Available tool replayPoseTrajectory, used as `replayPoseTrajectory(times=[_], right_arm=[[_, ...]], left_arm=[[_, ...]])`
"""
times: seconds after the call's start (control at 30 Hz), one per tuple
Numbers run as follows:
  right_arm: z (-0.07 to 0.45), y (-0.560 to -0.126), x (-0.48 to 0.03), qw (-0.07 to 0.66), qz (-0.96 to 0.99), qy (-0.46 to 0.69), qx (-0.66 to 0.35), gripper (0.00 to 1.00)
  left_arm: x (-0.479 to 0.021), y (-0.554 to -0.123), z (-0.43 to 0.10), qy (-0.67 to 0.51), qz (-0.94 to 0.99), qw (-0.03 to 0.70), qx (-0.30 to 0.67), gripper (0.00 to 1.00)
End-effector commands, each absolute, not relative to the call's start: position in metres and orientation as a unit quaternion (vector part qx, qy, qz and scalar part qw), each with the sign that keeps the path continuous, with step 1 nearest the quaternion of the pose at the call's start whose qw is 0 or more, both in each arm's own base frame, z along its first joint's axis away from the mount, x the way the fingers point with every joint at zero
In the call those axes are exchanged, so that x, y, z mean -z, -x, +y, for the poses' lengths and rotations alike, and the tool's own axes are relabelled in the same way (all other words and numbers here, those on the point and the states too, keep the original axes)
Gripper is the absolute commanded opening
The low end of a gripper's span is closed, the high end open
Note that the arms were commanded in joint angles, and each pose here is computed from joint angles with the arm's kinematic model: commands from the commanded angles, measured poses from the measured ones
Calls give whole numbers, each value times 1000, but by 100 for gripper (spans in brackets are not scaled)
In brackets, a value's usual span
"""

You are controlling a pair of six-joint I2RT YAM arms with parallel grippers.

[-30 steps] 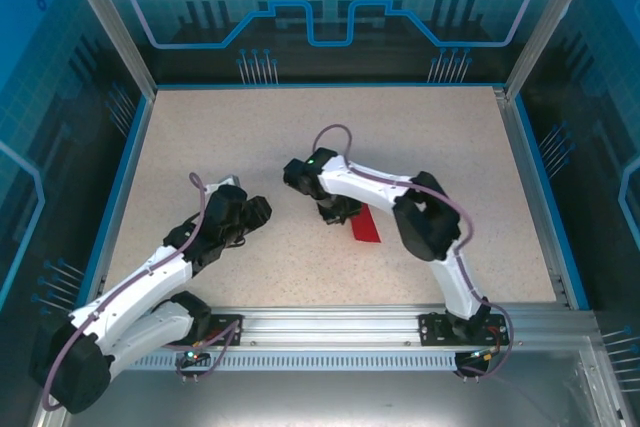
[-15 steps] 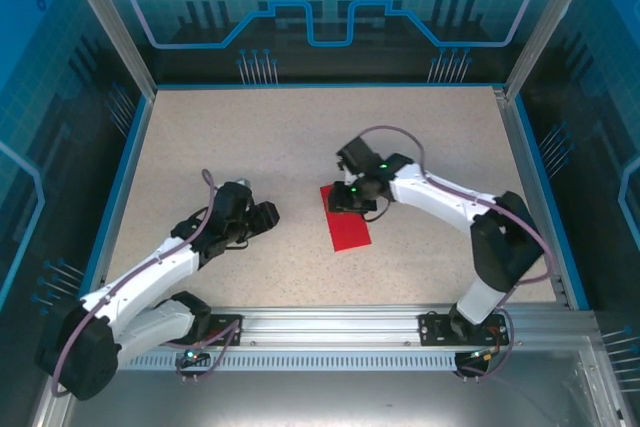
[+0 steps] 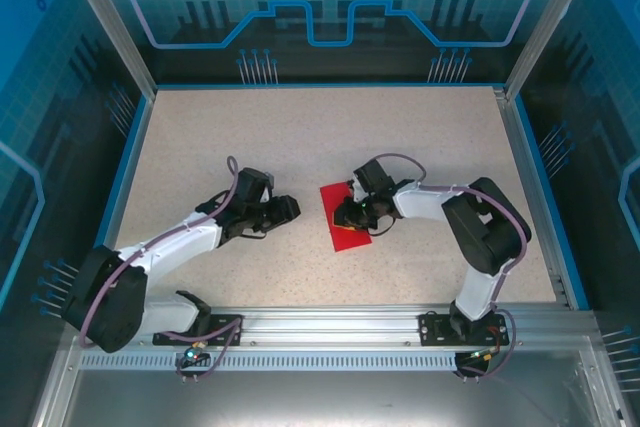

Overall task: Fold a paper plane with a square sheet of paper (pick it up from the middle)
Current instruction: Move the paper to the center of the table.

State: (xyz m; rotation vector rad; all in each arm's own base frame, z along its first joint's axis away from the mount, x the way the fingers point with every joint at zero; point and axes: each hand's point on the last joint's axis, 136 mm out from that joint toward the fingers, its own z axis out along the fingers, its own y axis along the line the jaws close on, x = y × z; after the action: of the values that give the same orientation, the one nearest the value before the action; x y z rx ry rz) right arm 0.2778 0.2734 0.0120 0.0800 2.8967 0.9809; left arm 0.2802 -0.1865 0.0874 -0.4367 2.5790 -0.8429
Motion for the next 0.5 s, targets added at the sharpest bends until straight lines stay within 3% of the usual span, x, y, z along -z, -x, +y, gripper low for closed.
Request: replayPoseTrajectory(times=[0.0, 0.2, 0.47], right_arm=[[271, -279, 5, 41, 940, -89, -328, 22], [257, -266, 24, 53, 944, -186, -267, 25], [260, -267, 14, 53, 952, -189, -237, 25]], left_arm=[[-100, -287, -193, 162, 912, 194, 323, 52], [-100, -288, -194, 171, 911, 191, 324, 52], [-108, -286, -198, 154, 909, 191, 337, 53]])
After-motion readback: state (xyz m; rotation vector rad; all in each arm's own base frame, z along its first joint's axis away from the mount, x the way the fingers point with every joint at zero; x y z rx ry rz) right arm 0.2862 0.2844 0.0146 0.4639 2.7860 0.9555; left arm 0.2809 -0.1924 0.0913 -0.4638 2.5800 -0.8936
